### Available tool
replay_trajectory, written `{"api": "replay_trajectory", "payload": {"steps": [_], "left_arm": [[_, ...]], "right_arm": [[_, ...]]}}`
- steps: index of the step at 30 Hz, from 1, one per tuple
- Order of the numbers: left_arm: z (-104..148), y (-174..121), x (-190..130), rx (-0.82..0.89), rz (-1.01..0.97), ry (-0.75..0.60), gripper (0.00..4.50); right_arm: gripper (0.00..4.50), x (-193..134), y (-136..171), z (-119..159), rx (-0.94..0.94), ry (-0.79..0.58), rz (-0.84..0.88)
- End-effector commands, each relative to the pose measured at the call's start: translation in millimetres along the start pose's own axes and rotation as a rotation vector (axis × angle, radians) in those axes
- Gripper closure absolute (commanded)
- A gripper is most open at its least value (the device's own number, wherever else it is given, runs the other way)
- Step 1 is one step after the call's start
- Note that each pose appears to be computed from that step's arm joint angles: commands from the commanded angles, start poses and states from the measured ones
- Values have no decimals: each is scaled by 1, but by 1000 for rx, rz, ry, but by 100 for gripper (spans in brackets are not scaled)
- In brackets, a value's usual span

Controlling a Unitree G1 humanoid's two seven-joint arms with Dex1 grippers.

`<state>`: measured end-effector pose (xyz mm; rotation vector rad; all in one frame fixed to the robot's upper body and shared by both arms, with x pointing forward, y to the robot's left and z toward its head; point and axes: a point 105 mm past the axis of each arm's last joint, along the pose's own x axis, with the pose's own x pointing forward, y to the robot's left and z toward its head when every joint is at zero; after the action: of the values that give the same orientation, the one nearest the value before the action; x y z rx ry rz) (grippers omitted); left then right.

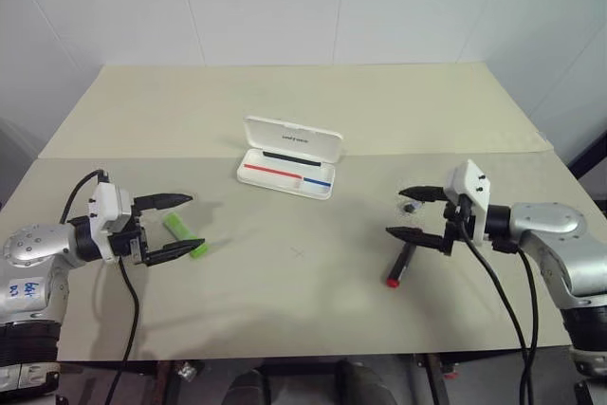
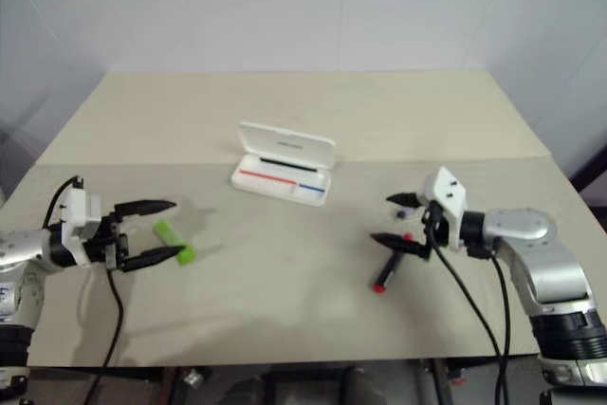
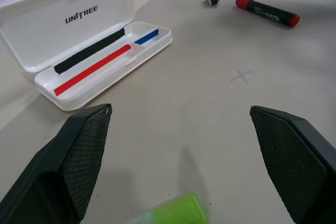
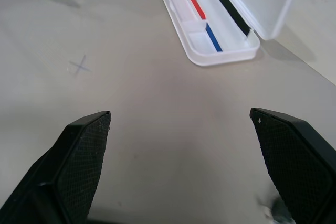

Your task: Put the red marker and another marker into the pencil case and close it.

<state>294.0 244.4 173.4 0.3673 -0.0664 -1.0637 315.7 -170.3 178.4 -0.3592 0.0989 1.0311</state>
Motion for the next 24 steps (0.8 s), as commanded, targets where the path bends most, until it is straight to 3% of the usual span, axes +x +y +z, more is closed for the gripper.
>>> {"api": "replay_trajectory", "payload": {"steps": [1,12,24], "left_arm": [[16,4,3,45,-5,-34,2],[31,5,4,52,-19,-74,2],[42,-4,5,61,56,-151,2]], "right_arm": [[0,7,3,19,-43,-66,6],[0,56,4,29,-75,-29,35],[0,122,-35,27,-94,175,14]]}}
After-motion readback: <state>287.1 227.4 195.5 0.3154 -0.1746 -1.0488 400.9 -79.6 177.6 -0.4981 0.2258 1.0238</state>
